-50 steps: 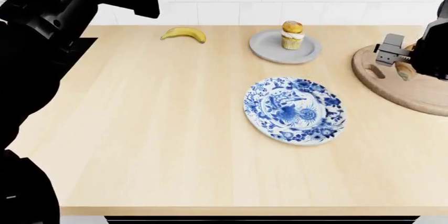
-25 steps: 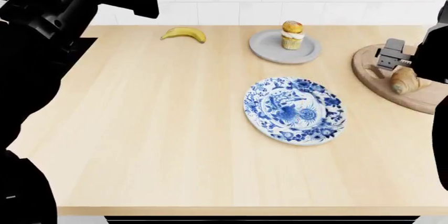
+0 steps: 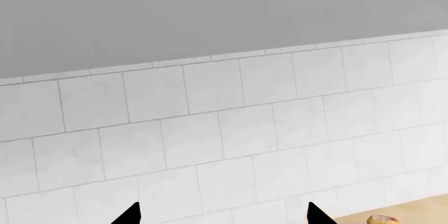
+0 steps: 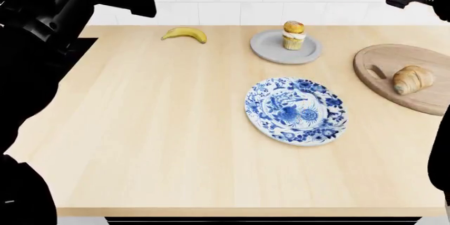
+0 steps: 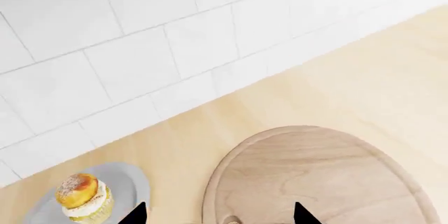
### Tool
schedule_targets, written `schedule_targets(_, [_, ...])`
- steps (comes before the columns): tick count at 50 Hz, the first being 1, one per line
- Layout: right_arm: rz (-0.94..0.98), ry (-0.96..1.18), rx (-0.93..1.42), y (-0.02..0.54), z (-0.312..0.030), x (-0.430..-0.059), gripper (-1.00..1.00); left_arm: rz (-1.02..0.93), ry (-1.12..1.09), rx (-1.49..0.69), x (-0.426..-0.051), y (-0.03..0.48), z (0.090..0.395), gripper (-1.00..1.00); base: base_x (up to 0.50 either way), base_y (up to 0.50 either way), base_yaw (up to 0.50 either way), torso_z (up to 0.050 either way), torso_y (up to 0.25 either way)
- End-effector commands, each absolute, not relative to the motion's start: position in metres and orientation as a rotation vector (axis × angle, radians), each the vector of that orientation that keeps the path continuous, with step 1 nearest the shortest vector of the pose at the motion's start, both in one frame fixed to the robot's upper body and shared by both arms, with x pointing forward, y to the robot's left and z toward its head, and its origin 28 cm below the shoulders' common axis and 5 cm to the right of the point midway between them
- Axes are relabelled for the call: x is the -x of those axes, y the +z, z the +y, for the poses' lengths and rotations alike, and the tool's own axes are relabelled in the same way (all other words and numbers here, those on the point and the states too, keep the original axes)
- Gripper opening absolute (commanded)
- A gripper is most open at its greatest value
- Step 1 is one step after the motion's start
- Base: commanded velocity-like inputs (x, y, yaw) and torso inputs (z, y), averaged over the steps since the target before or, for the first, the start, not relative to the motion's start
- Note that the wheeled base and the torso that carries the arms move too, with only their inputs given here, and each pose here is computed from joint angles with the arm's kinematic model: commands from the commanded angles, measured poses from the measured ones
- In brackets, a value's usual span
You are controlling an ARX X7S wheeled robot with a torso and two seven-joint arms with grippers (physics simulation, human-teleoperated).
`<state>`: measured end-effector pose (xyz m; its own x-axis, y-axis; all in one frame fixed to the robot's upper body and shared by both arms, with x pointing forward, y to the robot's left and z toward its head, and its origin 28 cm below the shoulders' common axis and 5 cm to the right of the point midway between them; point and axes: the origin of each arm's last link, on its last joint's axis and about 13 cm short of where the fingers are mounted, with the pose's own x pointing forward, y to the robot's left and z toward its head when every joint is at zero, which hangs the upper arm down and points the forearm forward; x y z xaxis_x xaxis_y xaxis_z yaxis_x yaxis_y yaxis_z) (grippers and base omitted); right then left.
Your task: From the different types of pastries on the counter, select a croissant and place it on the cutting board. Then retrieve a jar of jam from the cabinet and place it alongside the croissant on the cutting board.
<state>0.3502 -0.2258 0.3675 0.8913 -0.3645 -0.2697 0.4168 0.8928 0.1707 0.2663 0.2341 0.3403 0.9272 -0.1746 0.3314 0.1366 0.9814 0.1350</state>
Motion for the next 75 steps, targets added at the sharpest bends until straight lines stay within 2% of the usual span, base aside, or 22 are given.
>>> schedule_targets(1, [-0.04,-0.267,-0.154,0.373,-0.199,-0.269,1.0,-0.355,-0.153,-0.069,-0.264,0.335,0.235,1.0,0.0,0.0,0.0,0.0,0.0])
schedule_targets(13, [-0.196,-0.194,-0.072,0.348,-0.196,-0.222,1.0,-0.346,-0.145,-0.047,-0.263,0.329,0.231,1.0,0.0,0.0,0.0,0.0,0.0])
schedule_targets(23, [-0.253,-0.107,-0.019,0.341,-0.194,-0.205,1.0,-0.34,-0.152,-0.04,-0.264,0.328,0.229,1.0,-0.01,0.01,0.0,0.0,0.0])
schedule_targets(50, [-0.246,-0.059,0.021,0.335,-0.182,-0.205,1.0,-0.327,-0.149,-0.005,-0.26,0.316,0.231,1.0,-0.32,0.24,0.0,0.0,0.0])
schedule_targets(75, [-0.236,-0.023,-0.004,0.31,-0.171,-0.219,1.0,-0.293,-0.116,0.003,-0.265,0.294,0.229,1.0,-0.32,0.4,0.0,0.0,0.0])
